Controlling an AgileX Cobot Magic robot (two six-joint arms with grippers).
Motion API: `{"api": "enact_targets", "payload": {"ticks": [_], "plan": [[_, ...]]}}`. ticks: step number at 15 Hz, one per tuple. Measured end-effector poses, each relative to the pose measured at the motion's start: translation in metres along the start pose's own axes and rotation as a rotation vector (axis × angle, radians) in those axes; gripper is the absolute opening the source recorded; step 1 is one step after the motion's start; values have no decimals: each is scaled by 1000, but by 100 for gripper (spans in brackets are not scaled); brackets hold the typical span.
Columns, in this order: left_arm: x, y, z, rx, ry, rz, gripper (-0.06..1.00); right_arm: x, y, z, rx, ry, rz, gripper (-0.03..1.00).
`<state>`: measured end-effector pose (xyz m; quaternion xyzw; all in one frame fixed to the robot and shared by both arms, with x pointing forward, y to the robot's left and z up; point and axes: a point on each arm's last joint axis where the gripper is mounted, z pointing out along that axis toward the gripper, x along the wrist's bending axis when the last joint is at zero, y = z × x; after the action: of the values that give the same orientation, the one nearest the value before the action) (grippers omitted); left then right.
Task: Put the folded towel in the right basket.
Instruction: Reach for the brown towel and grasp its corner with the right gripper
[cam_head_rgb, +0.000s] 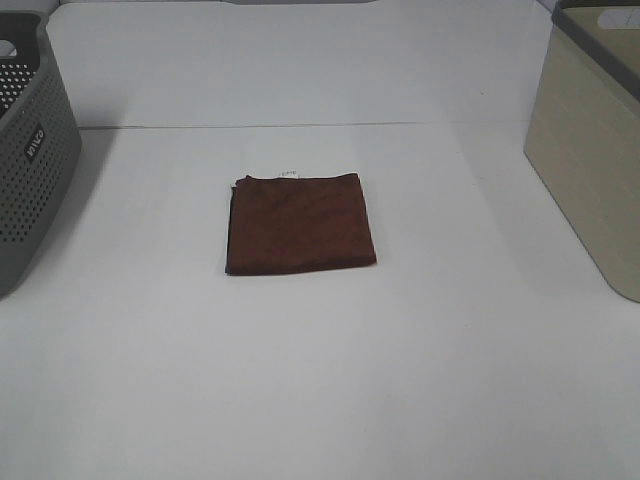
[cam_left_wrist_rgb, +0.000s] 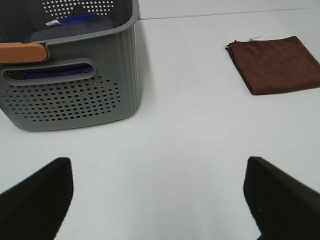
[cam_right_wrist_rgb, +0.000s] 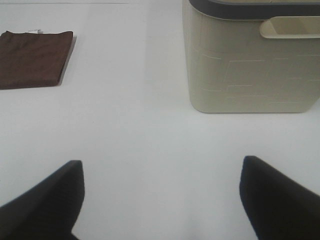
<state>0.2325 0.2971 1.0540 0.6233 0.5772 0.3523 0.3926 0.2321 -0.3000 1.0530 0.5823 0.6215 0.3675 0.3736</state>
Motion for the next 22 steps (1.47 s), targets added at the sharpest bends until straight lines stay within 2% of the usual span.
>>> {"api": "enact_targets", "payload": {"ticks": [3,8,10,13,18,22], "plan": [[0,0,0,0,0,0,88,0,5,2,-1,0,0,79],[0,0,0,0,0,0,88,3,40,33,-13,43,34,74],[0,0,0,0,0,0,88,7,51,58,61,83,82,74],[0,0,0,0,0,0,88,14,62,102,272,147,166,74],[0,0,0,0,0,0,88,19,113,166,458,235,96,74],[0,0,0,0,0,0,88,30,117,215,567,346,133,73]]}}
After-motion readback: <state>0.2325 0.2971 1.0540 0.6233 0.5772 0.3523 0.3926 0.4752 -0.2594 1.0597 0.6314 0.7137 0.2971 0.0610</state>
